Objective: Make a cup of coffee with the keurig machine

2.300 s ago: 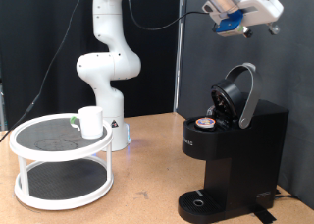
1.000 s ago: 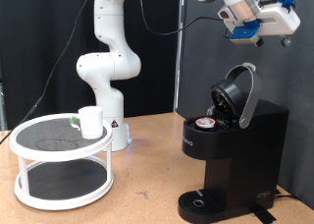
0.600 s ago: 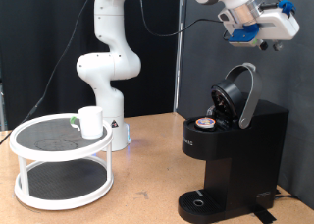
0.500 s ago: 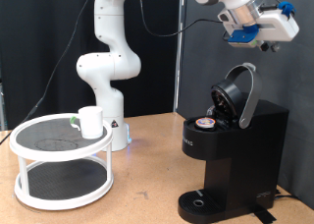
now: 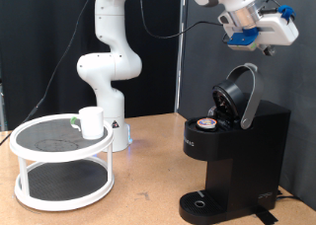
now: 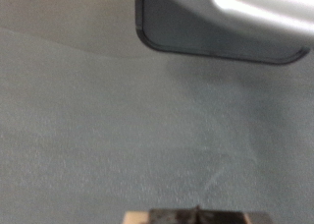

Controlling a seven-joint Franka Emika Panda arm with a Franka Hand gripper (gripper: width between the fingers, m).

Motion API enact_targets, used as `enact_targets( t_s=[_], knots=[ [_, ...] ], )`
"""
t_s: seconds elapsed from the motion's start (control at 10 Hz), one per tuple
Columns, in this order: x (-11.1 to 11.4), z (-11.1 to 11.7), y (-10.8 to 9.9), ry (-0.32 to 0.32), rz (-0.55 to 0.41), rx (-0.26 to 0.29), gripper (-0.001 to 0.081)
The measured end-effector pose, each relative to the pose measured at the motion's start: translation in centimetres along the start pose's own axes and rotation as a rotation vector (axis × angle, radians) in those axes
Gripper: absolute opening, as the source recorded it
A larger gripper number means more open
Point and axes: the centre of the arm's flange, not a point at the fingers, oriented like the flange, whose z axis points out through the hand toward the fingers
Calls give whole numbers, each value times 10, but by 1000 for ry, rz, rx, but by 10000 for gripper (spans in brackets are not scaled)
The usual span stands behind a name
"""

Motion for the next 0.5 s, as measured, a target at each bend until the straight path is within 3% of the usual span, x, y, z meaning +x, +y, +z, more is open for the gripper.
enact_targets(
  t_s=[0.5],
  knots=[
    [17, 5, -15, 22, 21, 2, 5]
  ],
)
